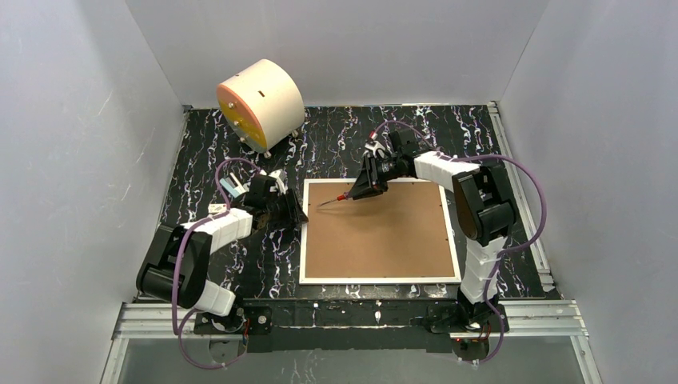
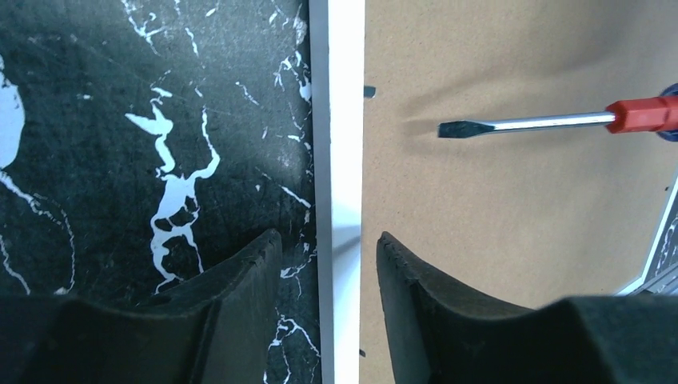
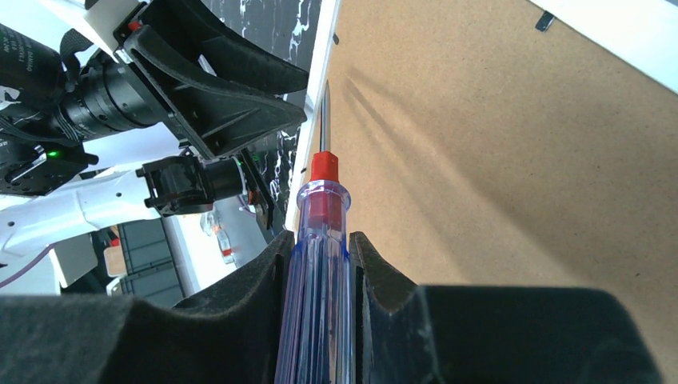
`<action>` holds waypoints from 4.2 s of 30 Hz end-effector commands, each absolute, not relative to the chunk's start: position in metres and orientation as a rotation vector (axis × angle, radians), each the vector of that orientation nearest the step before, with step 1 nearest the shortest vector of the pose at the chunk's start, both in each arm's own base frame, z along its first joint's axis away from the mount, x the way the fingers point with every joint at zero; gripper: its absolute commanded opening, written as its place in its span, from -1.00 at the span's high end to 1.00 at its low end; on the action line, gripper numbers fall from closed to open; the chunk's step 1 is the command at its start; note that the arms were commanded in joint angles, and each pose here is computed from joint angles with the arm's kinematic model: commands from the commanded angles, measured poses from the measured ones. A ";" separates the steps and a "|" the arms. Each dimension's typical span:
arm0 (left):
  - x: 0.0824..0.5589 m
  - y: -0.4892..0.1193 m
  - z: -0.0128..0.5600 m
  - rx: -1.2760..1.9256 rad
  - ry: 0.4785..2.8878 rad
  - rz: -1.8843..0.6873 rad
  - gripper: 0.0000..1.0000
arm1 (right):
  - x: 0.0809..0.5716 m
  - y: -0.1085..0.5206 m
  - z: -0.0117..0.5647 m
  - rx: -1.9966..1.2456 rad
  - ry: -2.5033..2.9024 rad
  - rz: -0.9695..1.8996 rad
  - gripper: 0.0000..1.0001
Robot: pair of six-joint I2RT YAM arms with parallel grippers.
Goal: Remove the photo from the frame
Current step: Release the photo frame item from the photo frame.
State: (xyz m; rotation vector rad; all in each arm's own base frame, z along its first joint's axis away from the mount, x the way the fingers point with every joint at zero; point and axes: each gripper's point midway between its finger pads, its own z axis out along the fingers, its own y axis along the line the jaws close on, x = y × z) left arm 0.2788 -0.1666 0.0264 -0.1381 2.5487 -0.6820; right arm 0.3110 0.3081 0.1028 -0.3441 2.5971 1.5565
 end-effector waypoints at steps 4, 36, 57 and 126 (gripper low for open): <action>0.268 -0.156 0.004 -0.115 2.614 -0.612 0.19 | 0.322 0.318 0.110 -0.398 2.524 1.634 0.97; 0.248 -0.155 -0.013 -0.014 2.685 -0.468 0.42 | 0.326 0.332 0.068 -0.458 2.598 1.476 0.97; 0.244 -0.157 -0.021 0.044 2.710 -0.449 0.84 | 0.321 0.342 0.060 -0.445 2.577 1.549 0.97; 0.231 -0.141 -0.012 -0.061 2.665 -0.384 0.94 | 0.333 0.403 0.201 -0.405 2.361 0.778 0.97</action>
